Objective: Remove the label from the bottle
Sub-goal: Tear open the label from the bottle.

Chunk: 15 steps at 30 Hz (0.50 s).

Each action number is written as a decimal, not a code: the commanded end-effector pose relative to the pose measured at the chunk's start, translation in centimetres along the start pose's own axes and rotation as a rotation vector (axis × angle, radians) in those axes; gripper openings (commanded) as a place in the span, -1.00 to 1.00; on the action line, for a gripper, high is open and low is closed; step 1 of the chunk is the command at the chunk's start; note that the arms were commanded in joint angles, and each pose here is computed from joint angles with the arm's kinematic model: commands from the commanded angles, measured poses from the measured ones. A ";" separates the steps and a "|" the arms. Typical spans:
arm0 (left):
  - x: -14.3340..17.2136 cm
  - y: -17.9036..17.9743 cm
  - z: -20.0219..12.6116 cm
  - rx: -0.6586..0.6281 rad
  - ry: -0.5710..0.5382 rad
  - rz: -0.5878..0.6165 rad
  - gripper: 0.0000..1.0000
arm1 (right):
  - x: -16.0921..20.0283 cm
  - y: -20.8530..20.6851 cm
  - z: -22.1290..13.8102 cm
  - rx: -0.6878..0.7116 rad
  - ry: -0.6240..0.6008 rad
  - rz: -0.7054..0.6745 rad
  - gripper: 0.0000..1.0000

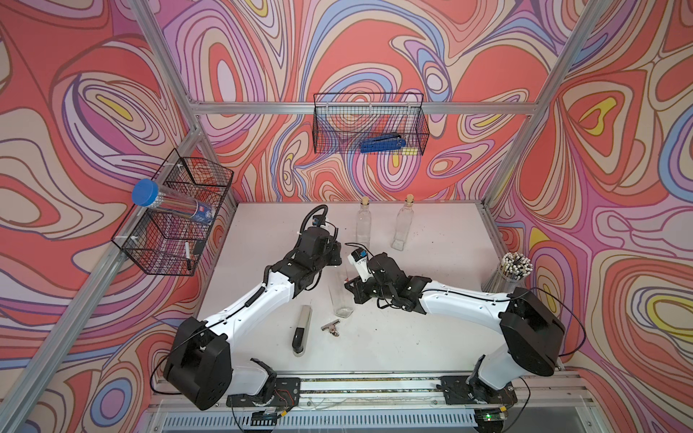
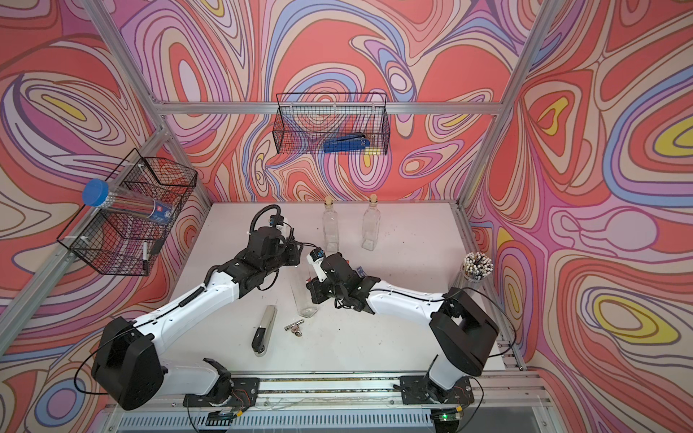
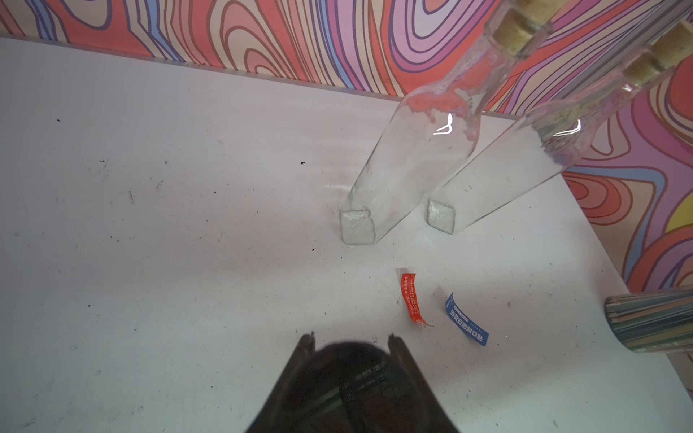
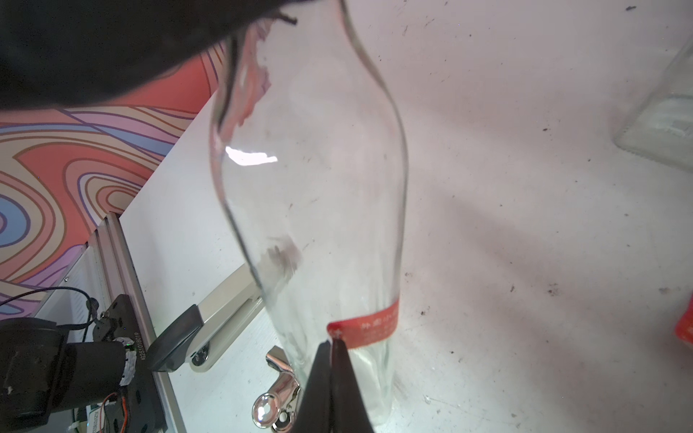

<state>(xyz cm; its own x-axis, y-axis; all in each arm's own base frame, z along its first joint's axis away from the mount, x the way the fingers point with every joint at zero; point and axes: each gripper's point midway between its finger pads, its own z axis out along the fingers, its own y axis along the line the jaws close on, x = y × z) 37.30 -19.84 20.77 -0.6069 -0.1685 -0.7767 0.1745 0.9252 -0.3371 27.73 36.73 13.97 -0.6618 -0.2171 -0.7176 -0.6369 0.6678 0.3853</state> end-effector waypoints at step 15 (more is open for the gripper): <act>0.7 -1.0 -1.2 0.059 0.033 0.044 -1.00 | 0.8 -3.9 -0.1 0.180 0.013 0.020 -1.00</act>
<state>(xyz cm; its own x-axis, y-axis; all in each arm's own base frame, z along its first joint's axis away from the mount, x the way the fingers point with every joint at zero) 37.31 -19.98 20.87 -0.6039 -0.1596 -0.7809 0.1869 0.9241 -0.3333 27.90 36.59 13.99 -0.6602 -0.2151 -0.7196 -0.6304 0.6796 0.3751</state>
